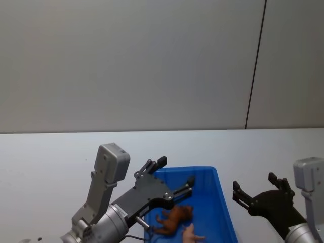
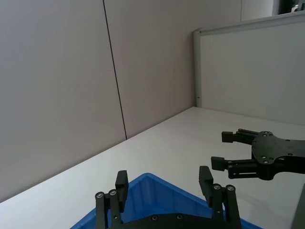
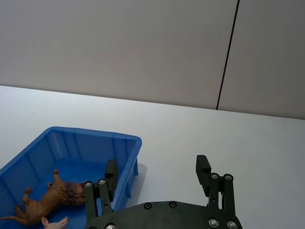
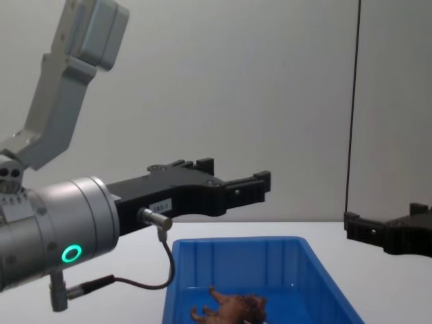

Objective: Pick up the two dolls from the table and place them into the box.

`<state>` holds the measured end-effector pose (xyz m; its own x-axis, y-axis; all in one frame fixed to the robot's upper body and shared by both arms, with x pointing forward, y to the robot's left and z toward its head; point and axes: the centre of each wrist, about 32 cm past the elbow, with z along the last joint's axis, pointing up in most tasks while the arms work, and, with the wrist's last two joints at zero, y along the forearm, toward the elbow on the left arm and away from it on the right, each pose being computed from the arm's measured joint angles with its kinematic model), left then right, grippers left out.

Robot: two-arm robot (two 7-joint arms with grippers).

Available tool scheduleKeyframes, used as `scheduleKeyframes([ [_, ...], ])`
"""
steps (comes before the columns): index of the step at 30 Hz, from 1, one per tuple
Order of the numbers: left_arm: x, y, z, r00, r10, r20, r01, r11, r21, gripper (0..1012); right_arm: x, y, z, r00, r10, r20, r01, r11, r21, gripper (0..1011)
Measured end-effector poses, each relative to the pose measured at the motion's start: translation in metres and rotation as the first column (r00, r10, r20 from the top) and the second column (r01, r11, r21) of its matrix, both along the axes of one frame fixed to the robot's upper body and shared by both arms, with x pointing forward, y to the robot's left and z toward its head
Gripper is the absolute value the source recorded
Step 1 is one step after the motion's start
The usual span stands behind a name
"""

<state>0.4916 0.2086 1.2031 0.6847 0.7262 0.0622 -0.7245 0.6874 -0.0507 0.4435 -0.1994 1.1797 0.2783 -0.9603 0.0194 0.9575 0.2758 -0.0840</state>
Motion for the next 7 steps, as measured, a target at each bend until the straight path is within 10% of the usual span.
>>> scheduleKeyframes([
  [7,0.0024,-0.0024,0.0008,0.9996,-0.026,0.009,0.026,0.9996,-0.008,1001,0.0,0.0,0.0,1.0,0.0,0.0,0.0,1.0,0.0,1001],
])
